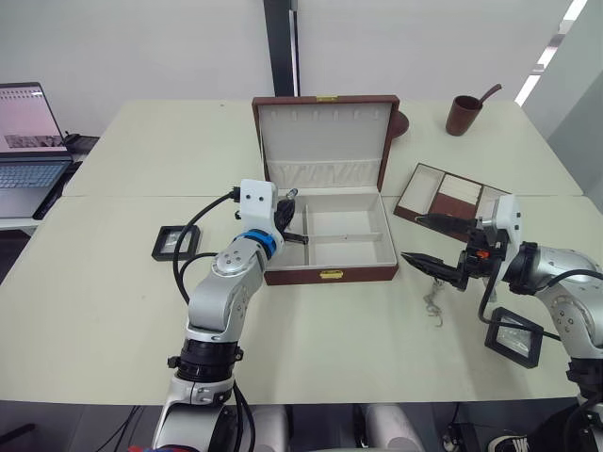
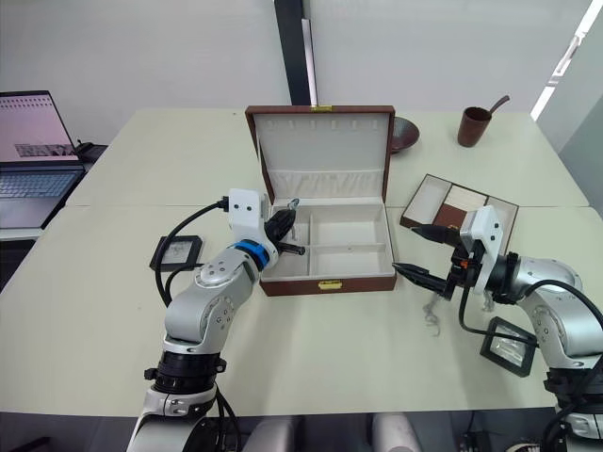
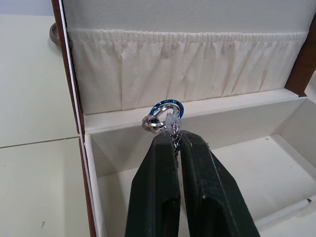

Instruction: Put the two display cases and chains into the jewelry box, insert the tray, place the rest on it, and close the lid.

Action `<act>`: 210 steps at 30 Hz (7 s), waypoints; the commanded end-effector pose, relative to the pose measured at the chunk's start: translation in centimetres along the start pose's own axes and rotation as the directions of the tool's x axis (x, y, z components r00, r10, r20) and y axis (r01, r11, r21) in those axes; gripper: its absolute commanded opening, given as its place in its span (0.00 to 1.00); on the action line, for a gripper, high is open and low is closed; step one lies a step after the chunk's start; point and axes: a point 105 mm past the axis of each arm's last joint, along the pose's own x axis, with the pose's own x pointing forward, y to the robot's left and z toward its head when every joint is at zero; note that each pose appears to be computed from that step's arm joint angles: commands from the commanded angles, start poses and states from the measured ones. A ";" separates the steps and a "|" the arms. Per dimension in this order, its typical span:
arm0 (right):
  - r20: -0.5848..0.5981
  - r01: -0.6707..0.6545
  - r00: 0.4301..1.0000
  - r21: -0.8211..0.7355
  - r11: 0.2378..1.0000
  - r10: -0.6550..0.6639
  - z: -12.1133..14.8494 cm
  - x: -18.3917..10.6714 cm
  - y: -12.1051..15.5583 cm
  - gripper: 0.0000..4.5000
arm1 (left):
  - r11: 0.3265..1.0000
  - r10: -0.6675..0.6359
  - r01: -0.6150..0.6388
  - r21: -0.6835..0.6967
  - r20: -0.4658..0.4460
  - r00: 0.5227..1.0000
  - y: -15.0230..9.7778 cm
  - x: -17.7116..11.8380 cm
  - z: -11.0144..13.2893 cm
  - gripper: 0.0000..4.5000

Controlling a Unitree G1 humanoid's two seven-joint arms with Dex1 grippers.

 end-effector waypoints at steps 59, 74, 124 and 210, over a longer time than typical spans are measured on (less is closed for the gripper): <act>-0.154 0.525 0.845 0.065 0.849 -0.511 -4.4 -15.1 -6.8 1.00 | 0.996 0.052 -0.040 0.077 -0.161 0.986 19.3 -17.6 1.8 0.99; -0.194 0.656 0.747 0.066 0.752 -0.636 -6.8 -18.8 -8.4 1.00 | 0.945 0.318 -0.301 0.128 -0.147 0.937 24.0 -20.9 0.0 0.99; 0.000 -0.115 0.993 -0.036 0.993 0.116 2.7 -1.1 4.3 1.00 | 0.704 -0.202 0.602 0.377 -0.707 0.678 20.2 -10.9 -1.1 0.99; 0.014 0.294 0.956 -0.066 0.954 -0.293 1.0 -4.8 3.1 1.00 | 0.205 -0.544 0.871 0.447 -0.688 0.481 -5.2 3.8 4.3 0.01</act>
